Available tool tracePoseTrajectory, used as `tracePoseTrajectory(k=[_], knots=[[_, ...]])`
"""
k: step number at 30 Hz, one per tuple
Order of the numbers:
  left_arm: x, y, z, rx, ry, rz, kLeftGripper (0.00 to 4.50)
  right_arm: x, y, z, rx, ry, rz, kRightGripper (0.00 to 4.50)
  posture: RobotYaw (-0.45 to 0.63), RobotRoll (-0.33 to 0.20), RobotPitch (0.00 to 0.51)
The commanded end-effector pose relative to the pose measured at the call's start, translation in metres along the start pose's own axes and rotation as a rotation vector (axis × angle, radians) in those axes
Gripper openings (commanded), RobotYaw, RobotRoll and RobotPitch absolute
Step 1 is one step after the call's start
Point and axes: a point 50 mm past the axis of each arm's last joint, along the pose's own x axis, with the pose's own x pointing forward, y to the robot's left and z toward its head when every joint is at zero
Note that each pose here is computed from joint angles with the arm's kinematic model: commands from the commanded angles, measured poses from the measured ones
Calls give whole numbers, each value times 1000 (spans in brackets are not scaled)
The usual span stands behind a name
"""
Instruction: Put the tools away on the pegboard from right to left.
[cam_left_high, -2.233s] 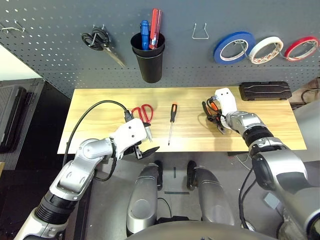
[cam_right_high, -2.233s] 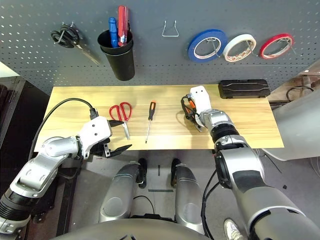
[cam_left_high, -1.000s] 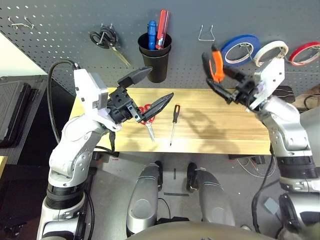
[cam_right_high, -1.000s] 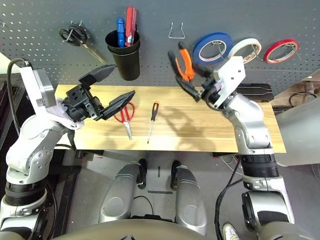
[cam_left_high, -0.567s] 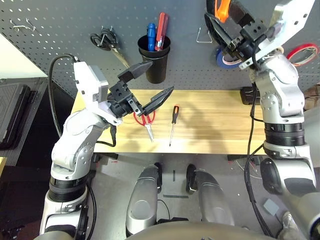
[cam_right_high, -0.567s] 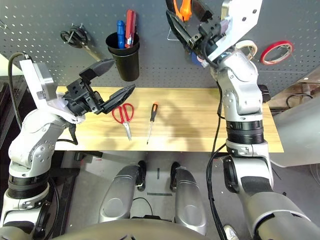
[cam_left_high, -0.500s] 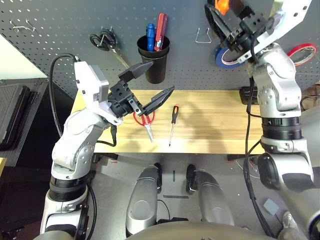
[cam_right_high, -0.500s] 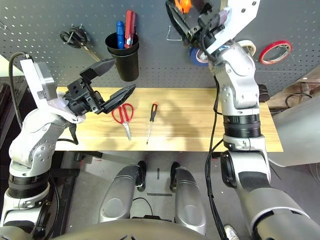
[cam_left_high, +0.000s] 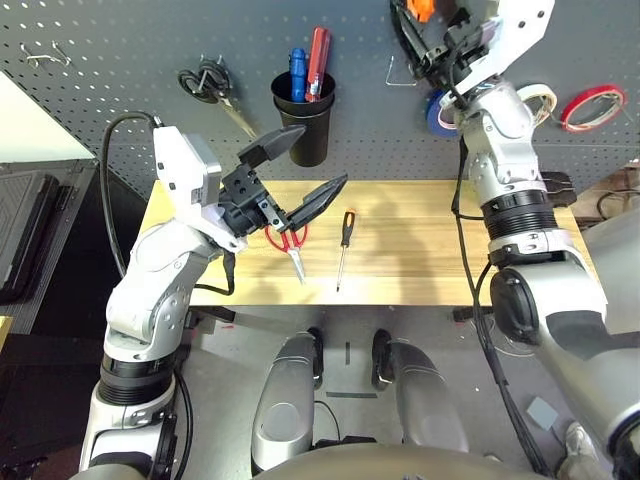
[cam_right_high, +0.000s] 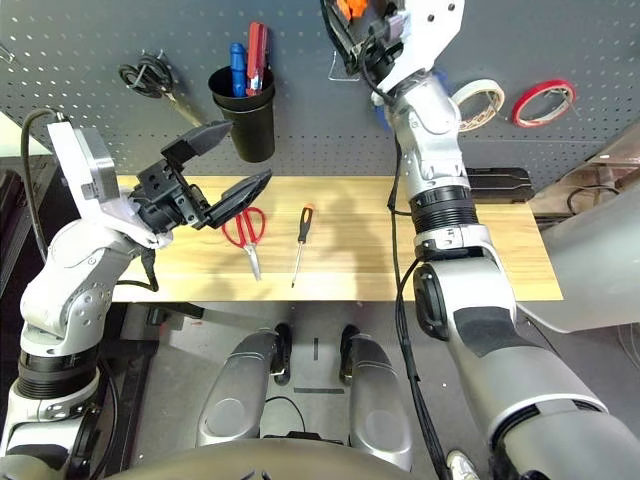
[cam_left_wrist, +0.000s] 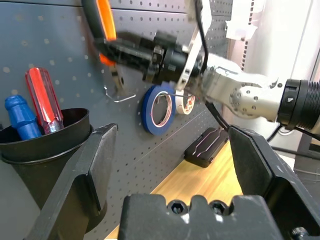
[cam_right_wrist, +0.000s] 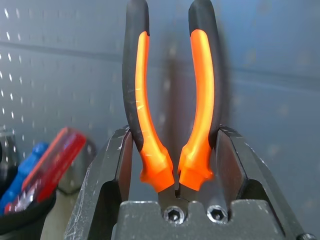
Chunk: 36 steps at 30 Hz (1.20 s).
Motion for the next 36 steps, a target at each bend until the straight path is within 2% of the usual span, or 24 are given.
tracePoseTrajectory(k=[1,6,8,12,14,17,21,26,36], knots=[[-1,-4,-1,14,12,-7,4500,-1,-5,-5,12,17,-43,2609,233,0,180],[-2,-5,-3,14,21,-6,4500,-9,-1,-18,19,65,-44,2609,233,0,183],[-2,-5,-4,15,28,-6,4500,-13,0,-20,4,59,-43,3323,233,0,183],[-3,-5,-6,18,39,-7,4500,-21,-3,-7,-144,-52,-52,4472,227,0,190],[-3,-5,-6,18,42,-6,4500,-25,-4,-3,-184,-90,-54,4472,227,0,190],[-5,-6,-9,15,63,-6,4500,-47,-10,6,-231,-150,-58,4472,222,0,193],[-6,-5,-13,16,84,-3,4500,-69,-8,11,-239,-127,-16,4472,209,0,196],[-7,-3,-22,8,126,3,4500,-106,-5,10,-223,20,79,4472,186,0,203],[-8,-6,-63,-12,348,60,4500,-206,-1,-25,-100,580,273,4472,169,0,220]])
